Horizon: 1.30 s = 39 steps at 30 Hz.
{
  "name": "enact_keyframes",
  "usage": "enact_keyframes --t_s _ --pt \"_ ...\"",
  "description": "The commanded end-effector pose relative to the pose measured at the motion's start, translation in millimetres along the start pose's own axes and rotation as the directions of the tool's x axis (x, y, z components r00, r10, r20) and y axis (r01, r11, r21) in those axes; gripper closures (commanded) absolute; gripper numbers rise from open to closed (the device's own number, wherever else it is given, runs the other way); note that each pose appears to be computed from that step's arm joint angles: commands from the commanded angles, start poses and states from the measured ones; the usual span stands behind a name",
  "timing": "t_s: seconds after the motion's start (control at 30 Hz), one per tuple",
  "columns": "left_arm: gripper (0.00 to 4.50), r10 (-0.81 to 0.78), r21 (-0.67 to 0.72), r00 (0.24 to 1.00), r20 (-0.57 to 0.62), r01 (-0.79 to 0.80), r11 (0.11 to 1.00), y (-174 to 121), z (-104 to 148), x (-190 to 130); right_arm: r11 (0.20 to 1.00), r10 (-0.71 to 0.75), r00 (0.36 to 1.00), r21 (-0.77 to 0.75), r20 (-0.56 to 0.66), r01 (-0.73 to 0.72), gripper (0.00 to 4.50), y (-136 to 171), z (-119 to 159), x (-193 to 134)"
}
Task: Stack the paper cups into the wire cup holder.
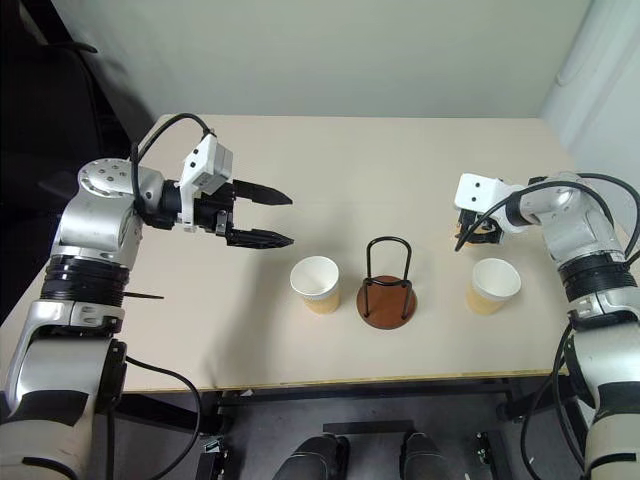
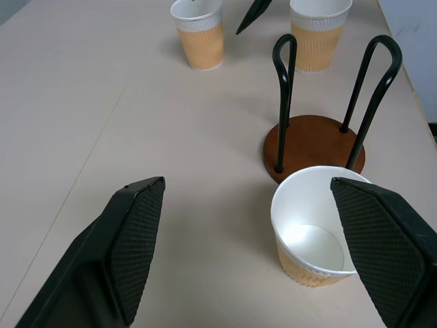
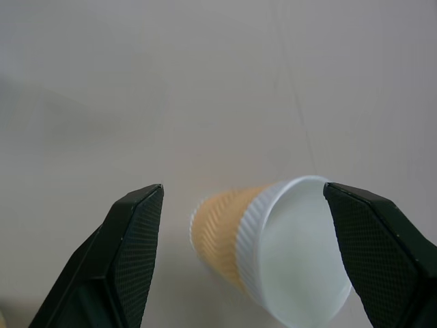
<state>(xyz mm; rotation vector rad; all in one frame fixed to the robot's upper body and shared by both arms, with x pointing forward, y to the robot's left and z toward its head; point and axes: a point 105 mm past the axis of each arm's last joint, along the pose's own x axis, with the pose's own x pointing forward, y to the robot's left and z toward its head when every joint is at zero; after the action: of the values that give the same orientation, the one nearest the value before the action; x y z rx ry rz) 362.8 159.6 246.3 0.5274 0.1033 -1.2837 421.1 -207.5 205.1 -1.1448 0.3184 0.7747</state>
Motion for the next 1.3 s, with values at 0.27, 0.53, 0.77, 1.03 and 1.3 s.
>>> enact_keyframes --t_s 0.27,0.53,0.77,1.03,1.3 --pt "0.33 0.025 0.051 0.999 0.032 -0.027 0.998 0.4 15.0 -8.3 0.995 -0.030 0.993 -0.100 -0.112 0.018 0.71 -16.6 -19.2 -2.5" --pt "0.33 0.008 0.090 1.000 0.020 -0.009 0.996 -1.4 15.0 -7.2 0.994 -0.007 0.991 -0.111 -0.132 -0.008 1.29 -13.5 -23.1 1.6" --pt "0.33 -0.017 0.094 1.000 0.011 0.016 0.995 -1.3 15.0 -6.2 0.993 0.025 0.993 -0.112 -0.115 -0.038 3.80 -14.1 -18.8 -4.0" --pt "0.33 -0.092 0.128 0.996 0.010 0.090 0.988 -6.2 16.6 -8.7 0.986 0.133 0.990 -0.096 -0.041 -0.137 4.48 -13.8 -3.7 -34.7" --pt "0.33 -0.094 0.201 0.995 0.035 0.085 0.976 -2.9 24.5 -17.3 0.982 0.190 0.971 -0.032 0.146 -0.188 4.48 -4.8 50.1 -89.3"
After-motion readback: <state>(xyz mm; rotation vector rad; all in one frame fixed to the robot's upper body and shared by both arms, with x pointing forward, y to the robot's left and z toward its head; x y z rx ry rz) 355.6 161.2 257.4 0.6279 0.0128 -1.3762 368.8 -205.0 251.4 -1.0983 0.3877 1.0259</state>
